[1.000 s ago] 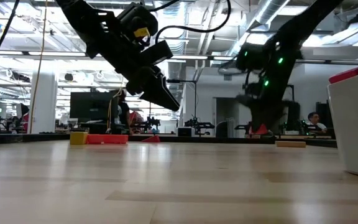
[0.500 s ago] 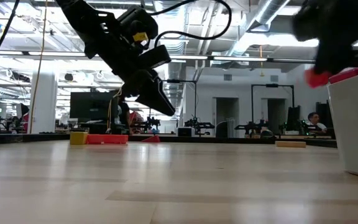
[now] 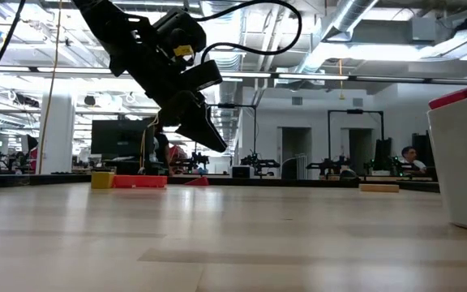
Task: Sort blocks by size
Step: Put the small orange game piece into the white bin, then put the large orange game piece into the gray bin
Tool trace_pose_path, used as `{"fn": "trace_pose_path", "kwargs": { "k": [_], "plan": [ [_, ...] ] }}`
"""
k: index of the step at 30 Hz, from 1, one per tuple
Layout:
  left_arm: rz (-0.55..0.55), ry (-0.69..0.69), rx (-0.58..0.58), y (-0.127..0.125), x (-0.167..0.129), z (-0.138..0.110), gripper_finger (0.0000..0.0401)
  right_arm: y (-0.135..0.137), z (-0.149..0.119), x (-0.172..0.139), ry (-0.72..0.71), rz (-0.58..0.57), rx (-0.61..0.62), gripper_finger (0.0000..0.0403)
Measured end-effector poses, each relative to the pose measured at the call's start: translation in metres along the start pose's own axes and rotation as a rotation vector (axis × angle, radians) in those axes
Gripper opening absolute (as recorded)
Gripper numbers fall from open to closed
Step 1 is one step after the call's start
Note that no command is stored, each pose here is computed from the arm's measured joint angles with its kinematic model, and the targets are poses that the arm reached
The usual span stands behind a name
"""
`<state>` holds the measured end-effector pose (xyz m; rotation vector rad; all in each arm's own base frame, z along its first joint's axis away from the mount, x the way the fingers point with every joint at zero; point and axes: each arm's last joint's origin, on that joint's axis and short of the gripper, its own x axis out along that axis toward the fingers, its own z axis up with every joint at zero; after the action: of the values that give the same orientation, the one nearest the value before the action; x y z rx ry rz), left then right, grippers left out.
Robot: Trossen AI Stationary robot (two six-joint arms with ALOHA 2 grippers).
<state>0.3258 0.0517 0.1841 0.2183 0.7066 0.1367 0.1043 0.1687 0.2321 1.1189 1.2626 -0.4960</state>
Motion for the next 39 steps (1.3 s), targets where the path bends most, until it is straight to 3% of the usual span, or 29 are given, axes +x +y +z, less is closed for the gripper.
{"fn": "trace_pose_path", "kwargs": {
  "k": [3,10,14,17,21,24,31,36,39],
  "plan": [
    [0.0,0.0,-0.008,0.0,0.0,0.0,0.0201,-0.004,-0.011,0.006,0.003,-0.035,0.069,0.0185],
    [0.002,-0.007,-0.031,0.0,0.0,0.001,0.0201,-0.002,-0.014,0.009,0.023,-0.02,0.083,0.0238],
    [0.001,-0.011,-0.051,0.0,0.0,0.001,0.0201,-0.001,-0.01,-0.004,0.048,0.014,0.128,0.0241],
    [-0.002,-0.019,-0.064,-0.002,0.0,0.002,0.0201,0.002,0.001,-0.021,-0.003,-0.03,0.126,0.0236],
    [-0.016,-0.035,-0.065,-0.009,-0.001,0.005,0.0201,0.005,0.026,-0.047,-0.138,-0.166,0.065,0.0225],
    [-0.03,-0.042,-0.064,-0.015,-0.002,0.007,0.0201,0.002,0.053,-0.058,-0.334,-0.268,0.03,0.022],
    [-0.061,-0.034,-0.07,-0.027,-0.003,0.008,0.0201,-0.002,0.115,-0.049,-0.656,-0.399,-0.027,0.0214],
    [-0.077,-0.026,-0.062,-0.033,-0.004,0.008,0.0201,-0.024,0.157,-0.038,-0.662,-0.606,-0.038,0.021],
    [-0.079,-0.04,-0.06,-0.034,-0.004,0.01,0.0201,-0.031,0.184,-0.033,-0.631,-0.606,-0.038,0.0209]
  ]
}}
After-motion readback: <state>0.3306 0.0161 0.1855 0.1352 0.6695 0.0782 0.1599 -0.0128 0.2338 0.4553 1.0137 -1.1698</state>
